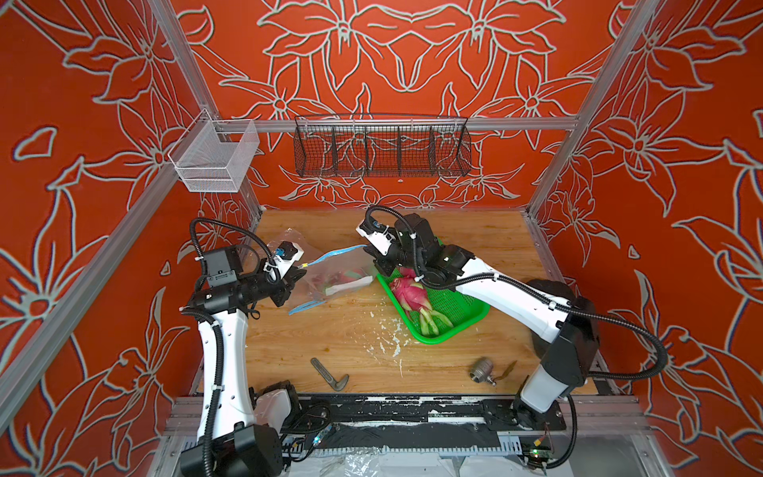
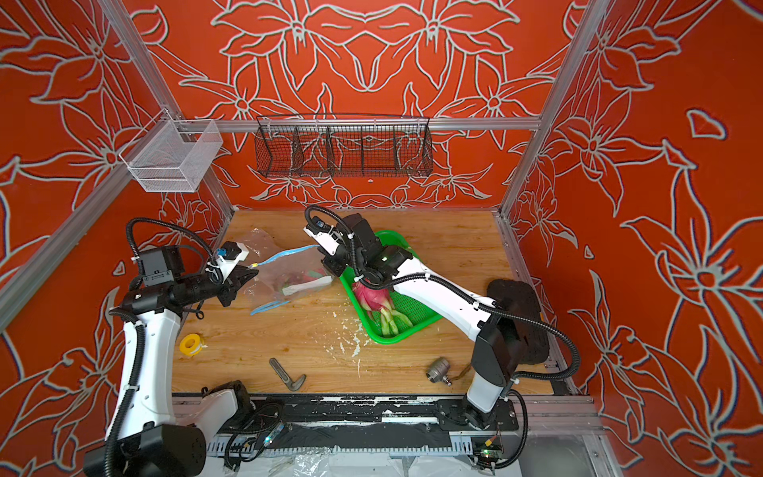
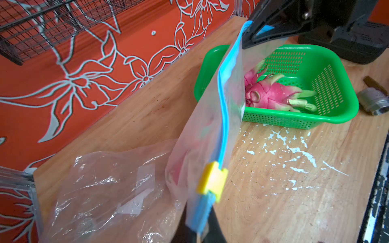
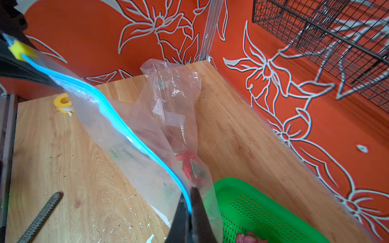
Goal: Open the zip-top bag and take out the dragon fruit
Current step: Adjust the zipper food storage bag in the zipper food storage bag.
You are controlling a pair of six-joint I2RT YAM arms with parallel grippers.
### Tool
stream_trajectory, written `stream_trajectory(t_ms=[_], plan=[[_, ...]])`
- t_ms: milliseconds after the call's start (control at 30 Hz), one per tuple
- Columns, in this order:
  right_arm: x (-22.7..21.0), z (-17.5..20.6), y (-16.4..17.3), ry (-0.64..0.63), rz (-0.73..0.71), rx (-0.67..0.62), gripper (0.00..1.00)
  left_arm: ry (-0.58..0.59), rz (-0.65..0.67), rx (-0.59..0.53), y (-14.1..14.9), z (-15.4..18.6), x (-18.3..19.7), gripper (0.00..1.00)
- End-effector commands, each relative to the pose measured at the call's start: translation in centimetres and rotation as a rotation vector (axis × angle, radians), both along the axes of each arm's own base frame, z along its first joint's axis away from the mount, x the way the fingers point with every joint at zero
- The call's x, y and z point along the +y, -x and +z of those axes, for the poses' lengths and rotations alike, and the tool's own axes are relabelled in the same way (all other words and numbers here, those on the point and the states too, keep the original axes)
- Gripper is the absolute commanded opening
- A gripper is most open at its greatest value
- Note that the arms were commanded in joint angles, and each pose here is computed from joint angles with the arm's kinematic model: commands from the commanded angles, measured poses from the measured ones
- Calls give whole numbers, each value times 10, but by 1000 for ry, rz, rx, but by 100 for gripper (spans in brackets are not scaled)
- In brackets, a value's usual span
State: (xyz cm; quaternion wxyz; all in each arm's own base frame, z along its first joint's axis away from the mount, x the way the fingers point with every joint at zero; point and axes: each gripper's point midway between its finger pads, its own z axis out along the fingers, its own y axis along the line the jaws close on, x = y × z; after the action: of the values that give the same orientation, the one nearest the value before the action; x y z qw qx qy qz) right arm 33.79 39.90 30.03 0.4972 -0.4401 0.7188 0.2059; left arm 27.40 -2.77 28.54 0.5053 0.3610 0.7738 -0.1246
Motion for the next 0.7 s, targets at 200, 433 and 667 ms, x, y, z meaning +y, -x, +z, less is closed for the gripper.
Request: stream_trajectory(t_ms=[200,433,667], plan=[[-1,30,38,-88,159,-81,55,41,-72,-126,12,24,-18,0],[42,47,99,-99,446,-202,73,73,-82,-98,15,21,-23,0],[80,63,137,-213,590,-198,74,107,-89,-72,17,18,-27,0]])
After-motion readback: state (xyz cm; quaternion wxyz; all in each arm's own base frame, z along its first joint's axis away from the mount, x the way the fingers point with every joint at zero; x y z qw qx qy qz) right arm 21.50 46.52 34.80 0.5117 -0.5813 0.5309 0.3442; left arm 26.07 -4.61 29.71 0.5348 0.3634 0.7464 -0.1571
